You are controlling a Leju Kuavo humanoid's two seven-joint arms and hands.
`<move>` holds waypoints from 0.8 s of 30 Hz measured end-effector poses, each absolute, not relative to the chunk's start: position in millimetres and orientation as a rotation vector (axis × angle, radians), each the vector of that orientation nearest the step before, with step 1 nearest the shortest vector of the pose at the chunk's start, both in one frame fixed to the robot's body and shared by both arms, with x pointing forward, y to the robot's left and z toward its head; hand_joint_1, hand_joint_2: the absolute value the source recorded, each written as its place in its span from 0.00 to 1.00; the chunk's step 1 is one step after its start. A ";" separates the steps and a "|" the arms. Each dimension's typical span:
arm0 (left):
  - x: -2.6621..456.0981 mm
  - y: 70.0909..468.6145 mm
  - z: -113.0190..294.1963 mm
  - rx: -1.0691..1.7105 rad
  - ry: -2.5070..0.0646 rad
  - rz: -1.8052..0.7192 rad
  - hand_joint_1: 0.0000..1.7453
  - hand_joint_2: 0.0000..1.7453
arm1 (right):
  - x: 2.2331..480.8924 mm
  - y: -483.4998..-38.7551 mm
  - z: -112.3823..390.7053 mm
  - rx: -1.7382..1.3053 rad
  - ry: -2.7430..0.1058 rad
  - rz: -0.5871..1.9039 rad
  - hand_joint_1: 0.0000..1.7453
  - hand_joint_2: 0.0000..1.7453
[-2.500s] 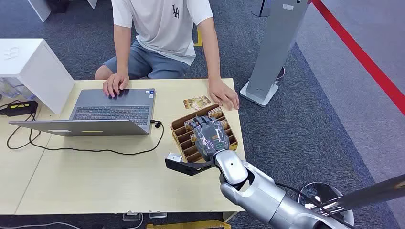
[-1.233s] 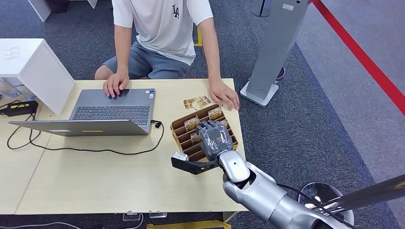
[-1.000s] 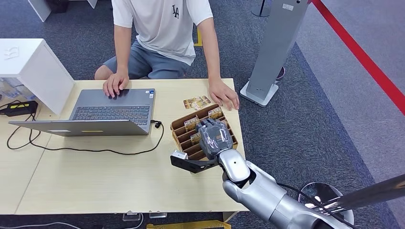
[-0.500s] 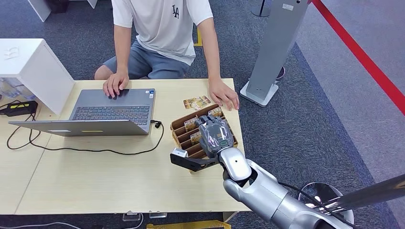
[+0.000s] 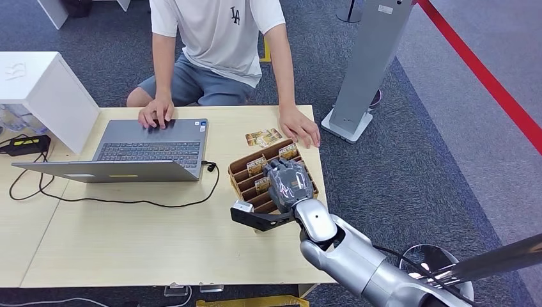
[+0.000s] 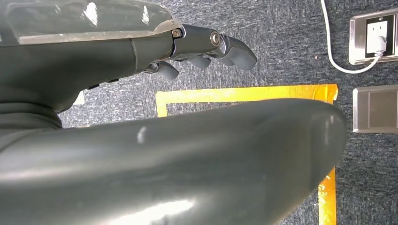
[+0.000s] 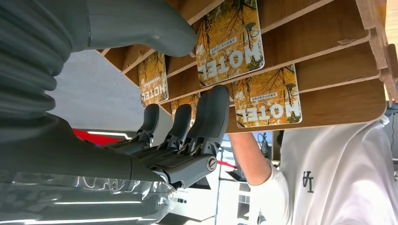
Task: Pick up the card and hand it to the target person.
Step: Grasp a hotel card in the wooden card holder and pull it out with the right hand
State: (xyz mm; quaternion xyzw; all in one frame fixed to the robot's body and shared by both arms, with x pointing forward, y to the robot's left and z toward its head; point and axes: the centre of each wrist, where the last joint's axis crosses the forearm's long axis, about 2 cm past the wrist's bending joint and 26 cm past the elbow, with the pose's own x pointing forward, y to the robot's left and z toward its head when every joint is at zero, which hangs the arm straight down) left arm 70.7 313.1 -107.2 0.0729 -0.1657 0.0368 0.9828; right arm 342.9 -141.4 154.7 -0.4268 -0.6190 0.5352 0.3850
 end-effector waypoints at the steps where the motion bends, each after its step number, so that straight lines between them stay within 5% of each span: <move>1: 70.7 313.1 -107.3 0.147 -0.333 0.074 0.00 0.00 | 342.9 -141.2 154.4 -1.086 -1.576 1.364 0.51 1.00; 14: 70.3 313.1 -107.3 0.146 -0.334 0.083 0.00 0.00 | 343.3 -140.8 153.0 -1.086 -1.573 1.359 0.41 1.00; 24: 70.4 313.1 -107.3 0.147 -0.338 0.083 0.00 0.00 | 342.5 -138.9 156.4 -1.083 -1.593 1.353 0.46 1.00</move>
